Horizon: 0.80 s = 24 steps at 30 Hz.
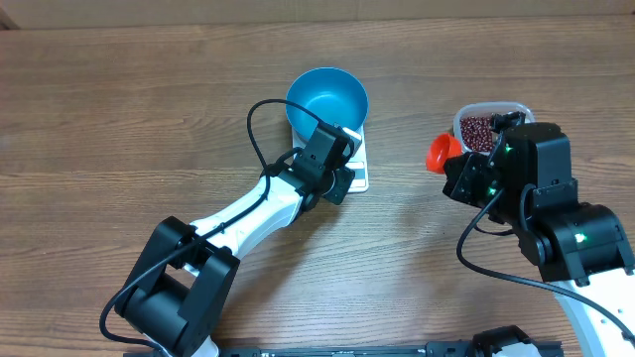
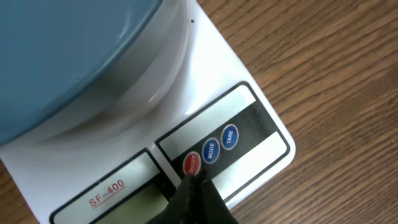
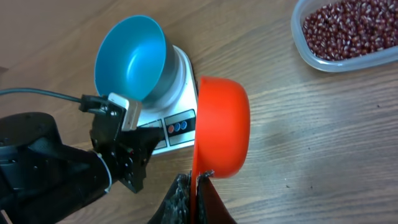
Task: Scoop item into bowl and weigh 150g on scale
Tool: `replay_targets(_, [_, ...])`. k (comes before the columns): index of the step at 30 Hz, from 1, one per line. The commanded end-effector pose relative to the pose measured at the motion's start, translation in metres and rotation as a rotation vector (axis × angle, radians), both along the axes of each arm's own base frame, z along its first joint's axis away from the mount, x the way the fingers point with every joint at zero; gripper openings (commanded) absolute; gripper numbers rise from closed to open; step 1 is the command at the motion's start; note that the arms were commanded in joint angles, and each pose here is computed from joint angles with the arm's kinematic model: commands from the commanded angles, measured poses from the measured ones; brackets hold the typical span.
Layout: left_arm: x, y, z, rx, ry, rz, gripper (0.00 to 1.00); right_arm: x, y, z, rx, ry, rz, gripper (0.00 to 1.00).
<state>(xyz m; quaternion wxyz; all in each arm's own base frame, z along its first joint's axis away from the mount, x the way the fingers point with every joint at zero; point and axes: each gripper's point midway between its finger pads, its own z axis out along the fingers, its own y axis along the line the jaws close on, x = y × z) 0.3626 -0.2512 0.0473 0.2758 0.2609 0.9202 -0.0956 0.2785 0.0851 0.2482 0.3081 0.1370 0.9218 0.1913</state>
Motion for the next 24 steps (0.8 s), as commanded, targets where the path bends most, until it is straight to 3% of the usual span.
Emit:
replay_targets(1, [-0.0006, -0.0011, -0.003, 0.022, -0.016, -0.03, 0.04, 0.0017, -0.001, 0.0112, -0.004, -0.031, 0.007, 0.04])
replay_targets(24, [0.0048, -0.0054, -0.0057, 0.009, -0.032, -0.027, 0.04, 0.0016, -0.0008, 0.0113, -0.003, -0.03, 0.008, 0.04])
